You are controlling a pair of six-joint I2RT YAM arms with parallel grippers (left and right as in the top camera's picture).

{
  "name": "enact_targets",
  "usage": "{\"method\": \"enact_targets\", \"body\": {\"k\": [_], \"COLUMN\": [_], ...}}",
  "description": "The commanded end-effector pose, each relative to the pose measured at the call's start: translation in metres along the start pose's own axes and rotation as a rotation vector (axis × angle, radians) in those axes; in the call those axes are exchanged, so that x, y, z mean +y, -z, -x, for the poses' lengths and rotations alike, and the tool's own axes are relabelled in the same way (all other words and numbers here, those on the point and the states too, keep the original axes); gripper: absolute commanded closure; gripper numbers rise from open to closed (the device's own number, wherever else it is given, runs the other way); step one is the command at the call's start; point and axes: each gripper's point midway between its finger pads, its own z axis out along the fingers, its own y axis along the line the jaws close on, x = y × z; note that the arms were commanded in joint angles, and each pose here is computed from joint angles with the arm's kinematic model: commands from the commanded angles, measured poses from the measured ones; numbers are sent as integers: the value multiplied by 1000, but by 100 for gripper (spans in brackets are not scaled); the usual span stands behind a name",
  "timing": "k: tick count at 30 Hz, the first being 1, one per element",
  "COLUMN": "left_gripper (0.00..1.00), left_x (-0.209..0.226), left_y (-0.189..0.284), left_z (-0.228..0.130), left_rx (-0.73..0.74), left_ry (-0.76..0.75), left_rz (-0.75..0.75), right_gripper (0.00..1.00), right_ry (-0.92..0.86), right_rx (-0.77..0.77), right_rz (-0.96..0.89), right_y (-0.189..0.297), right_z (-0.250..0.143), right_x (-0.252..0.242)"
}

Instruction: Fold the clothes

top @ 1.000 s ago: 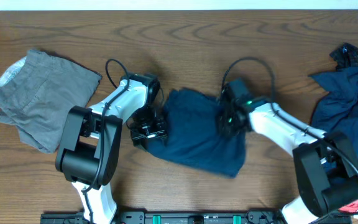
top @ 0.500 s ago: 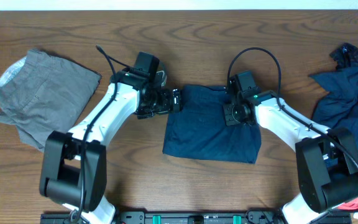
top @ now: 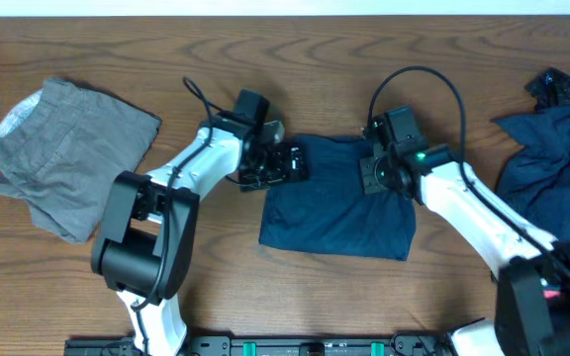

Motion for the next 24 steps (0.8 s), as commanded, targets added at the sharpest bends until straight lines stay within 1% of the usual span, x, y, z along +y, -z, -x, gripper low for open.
{"method": "enact_targets", "body": {"k": [1, 3, 4, 5, 6, 9, 12, 16, 18, 21, 24], "left_gripper": [16, 48, 70, 87, 94, 94, 94, 94, 94, 94, 94], "left_x": [-12, -19, -21, -21, -19, -3, 22, 57, 74, 109, 152], "left_y": [-28, -32, -32, -31, -29, -10, 31, 120, 169, 244, 309], "left_z": [-22, -22, -20, -17, -13, 5, 28, 60, 71, 78, 74], "left_rx": [78, 68, 59, 46, 31, -47, -160, -364, -479, -668, -834], "left_ry": [-59, -93, -102, -107, -105, -86, -62, -21, 14, 116, 233], "left_rz": [-8, -15, -13, -12, -3, 71, 184, 323, 362, 419, 476], "right_gripper": [62, 62, 62, 63, 63, 63, 64, 64, 64, 65, 65], "right_ry": [16, 17, 18, 19, 21, 19, 11, 1, 0, -1, -1], "right_rx": [-90, -107, -112, -115, -118, -122, -126, -124, -116, -104, -101], "right_rz": [6, 9, 10, 8, 3, -9, -15, -21, -22, -25, -25], "right_y": [26, 35, 40, 44, 48, 58, 67, 73, 73, 72, 72], "right_z": [20, 22, 22, 21, 20, 17, 15, 12, 10, 7, 6], "right_x": [5, 6, 6, 5, 4, 2, -2, -6, -7, -7, -7]}}
